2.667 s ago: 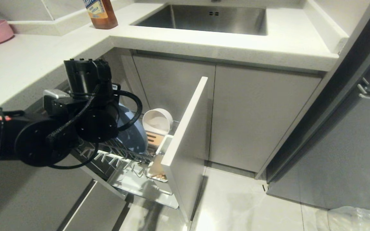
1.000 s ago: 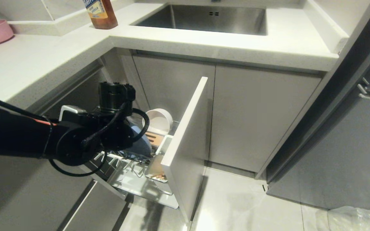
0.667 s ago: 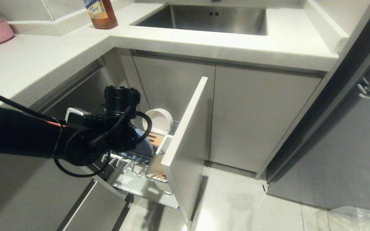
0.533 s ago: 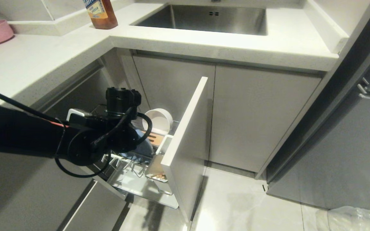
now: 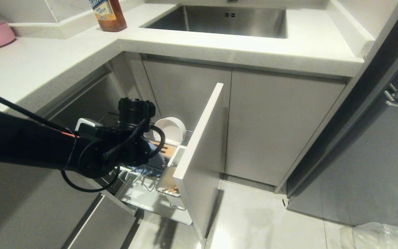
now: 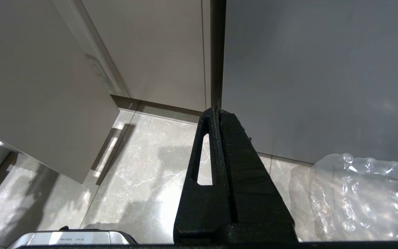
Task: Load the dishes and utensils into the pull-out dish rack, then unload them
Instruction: Pick up the plate and place it in the cupboard
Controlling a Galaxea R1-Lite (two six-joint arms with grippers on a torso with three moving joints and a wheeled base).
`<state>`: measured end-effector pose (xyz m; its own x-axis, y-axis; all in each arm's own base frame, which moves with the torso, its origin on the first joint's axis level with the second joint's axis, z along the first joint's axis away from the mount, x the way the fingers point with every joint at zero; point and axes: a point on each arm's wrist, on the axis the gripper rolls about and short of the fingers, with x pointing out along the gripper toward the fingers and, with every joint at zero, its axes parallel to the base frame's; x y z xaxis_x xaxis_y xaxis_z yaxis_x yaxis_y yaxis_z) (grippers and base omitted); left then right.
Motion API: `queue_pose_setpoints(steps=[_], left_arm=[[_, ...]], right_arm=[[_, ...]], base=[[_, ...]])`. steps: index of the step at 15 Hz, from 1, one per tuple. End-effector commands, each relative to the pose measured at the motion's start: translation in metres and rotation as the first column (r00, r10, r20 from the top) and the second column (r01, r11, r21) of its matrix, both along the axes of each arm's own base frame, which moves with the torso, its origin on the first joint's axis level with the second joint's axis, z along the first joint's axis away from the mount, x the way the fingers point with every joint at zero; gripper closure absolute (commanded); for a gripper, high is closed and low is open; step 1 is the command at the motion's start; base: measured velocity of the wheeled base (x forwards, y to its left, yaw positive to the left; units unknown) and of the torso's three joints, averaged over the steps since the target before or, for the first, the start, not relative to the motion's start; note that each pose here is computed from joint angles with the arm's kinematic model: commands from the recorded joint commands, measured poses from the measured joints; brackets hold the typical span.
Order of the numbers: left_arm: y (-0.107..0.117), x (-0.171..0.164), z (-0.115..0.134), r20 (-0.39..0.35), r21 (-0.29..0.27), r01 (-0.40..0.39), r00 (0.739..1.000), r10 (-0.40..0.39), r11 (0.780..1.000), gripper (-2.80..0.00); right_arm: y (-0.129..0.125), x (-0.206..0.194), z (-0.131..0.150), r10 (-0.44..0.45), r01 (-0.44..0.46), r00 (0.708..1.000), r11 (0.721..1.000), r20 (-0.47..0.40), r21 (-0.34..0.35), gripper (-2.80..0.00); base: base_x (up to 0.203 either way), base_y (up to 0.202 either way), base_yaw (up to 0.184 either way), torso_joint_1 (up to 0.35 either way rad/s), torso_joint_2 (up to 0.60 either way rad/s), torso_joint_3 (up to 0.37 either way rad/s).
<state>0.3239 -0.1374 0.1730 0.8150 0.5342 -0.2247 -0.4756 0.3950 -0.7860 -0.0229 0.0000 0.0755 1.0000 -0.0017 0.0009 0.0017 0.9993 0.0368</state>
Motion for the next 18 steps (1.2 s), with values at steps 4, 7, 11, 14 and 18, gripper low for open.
queue_pose_setpoints(steps=[4, 7, 11, 14, 18], left_arm=[[0.001, 0.001, -0.001, 0.003, -0.003, -0.009, 1.000, 0.009, 1.000, 0.00], [0.001, 0.000, 0.001, 0.002, -0.001, -0.008, 1.000, 0.008, 1.000, -2.80], [0.002, -0.004, 0.004, -0.004, 0.002, -0.006, 1.000, 0.006, 1.000, -2.80], [0.003, -0.012, 0.015, 0.005, -0.002, 0.001, 1.000, -0.001, 1.000, -2.80], [0.004, -0.035, 0.036, -0.010, 0.006, 0.034, 0.999, -0.034, 0.999, -2.80]], right_arm=[[0.000, 0.000, 0.000, 0.000, 0.000, 1.000, 1.000, -0.001, 0.000, 0.00], [0.000, 0.000, 0.000, 0.000, 0.000, 1.000, 1.000, -0.001, 0.000, 0.00], [0.000, 0.000, 0.000, 0.000, 0.000, 1.000, 1.000, -0.001, 0.000, 0.00], [0.000, 0.000, 0.000, 0.000, 0.000, 1.000, 1.000, -0.001, 0.000, 0.00], [0.000, 0.000, 0.000, 0.000, 0.000, 1.000, 1.000, -0.001, 0.000, 0.00]], base=[[0.000, 0.000, 0.000, 0.000, 0.00, 0.000], [0.000, 0.000, 0.000, 0.000, 0.00, 0.000], [0.000, 0.000, 0.000, 0.000, 0.00, 0.000], [0.000, 0.000, 0.000, 0.000, 0.00, 0.000], [0.000, 0.000, 0.000, 0.000, 0.00, 0.000]])
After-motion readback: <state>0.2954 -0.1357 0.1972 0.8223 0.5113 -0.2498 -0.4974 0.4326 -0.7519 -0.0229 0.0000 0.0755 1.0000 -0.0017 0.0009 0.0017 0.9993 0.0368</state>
